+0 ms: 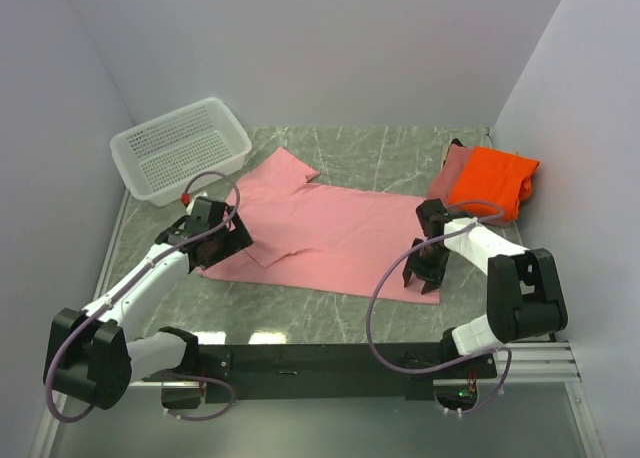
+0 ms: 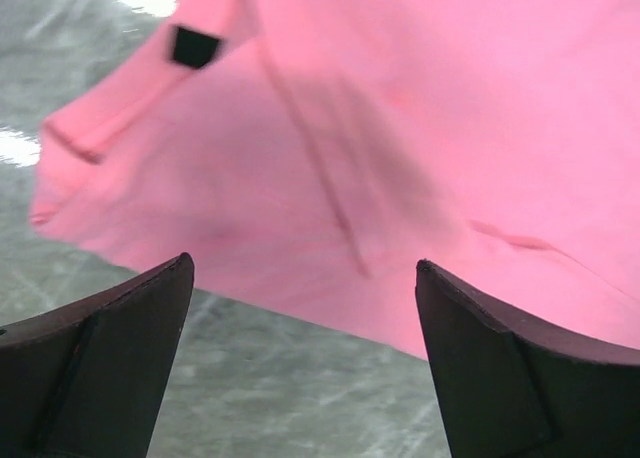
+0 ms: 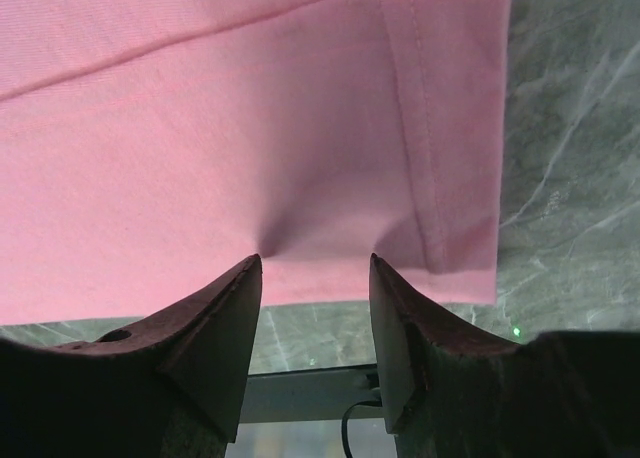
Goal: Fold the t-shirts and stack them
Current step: Fold the tshirt
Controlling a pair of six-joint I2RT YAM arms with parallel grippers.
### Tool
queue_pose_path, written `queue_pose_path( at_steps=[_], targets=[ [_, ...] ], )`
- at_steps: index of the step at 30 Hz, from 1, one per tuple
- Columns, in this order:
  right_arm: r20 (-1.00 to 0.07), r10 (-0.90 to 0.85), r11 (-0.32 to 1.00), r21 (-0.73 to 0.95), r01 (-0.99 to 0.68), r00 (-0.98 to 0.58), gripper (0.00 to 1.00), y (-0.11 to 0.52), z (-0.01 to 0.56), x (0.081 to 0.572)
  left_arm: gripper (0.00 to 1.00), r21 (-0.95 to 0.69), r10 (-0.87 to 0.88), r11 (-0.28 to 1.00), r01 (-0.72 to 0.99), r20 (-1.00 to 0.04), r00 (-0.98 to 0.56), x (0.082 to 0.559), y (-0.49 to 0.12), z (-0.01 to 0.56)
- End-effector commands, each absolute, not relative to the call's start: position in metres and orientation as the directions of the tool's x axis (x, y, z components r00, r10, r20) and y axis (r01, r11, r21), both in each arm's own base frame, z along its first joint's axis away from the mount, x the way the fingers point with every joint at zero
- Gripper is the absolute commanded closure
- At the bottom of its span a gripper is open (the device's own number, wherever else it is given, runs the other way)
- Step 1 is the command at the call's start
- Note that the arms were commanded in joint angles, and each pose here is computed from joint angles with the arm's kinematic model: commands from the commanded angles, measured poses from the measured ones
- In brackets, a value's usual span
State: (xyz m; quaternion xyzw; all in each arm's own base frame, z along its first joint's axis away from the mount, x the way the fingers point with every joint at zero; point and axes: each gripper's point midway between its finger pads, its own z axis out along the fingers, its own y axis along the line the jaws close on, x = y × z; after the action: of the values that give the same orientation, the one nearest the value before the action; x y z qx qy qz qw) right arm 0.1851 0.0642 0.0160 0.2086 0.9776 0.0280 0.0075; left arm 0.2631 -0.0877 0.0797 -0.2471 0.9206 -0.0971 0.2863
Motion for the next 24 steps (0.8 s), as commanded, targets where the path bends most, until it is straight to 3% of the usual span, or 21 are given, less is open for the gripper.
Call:
queue_pose_path(
  at_steps=[1,6,10,13,24],
  targets=[
    [-0.051,0.414,0.909,0.083,0.409,-0.909,0.46,0.068,0.034,0.197,0.04,-0.327,-0.487,0.872,-0.364,-0.509,-0.710,0.269,-0.105,0.095],
    [-0.091,0.402,0.913,0.107,0.393,-0.911,0.46,0.075,0.046,0.207,0.12,-0.275,-0.418,0.907,-0.320,-0.487,-0.767,0.269,-0.136,0.075],
    [-0.147,0.391,0.918,0.141,0.372,-0.909,0.46,0.081,0.060,0.214,0.26,-0.263,-0.406,0.913,-0.312,-0.500,-0.765,0.279,-0.142,0.070],
    [-0.169,0.391,0.915,0.177,0.363,-0.905,0.46,0.087,0.063,0.214,0.31,-0.233,-0.387,0.922,-0.310,-0.510,-0.768,0.286,-0.142,0.066],
    [-0.184,0.413,0.900,0.233,0.368,-0.892,0.46,0.092,0.062,0.202,0.41,-0.179,-0.344,0.939,-0.293,-0.484,-0.805,0.296,-0.148,0.045]
  ],
)
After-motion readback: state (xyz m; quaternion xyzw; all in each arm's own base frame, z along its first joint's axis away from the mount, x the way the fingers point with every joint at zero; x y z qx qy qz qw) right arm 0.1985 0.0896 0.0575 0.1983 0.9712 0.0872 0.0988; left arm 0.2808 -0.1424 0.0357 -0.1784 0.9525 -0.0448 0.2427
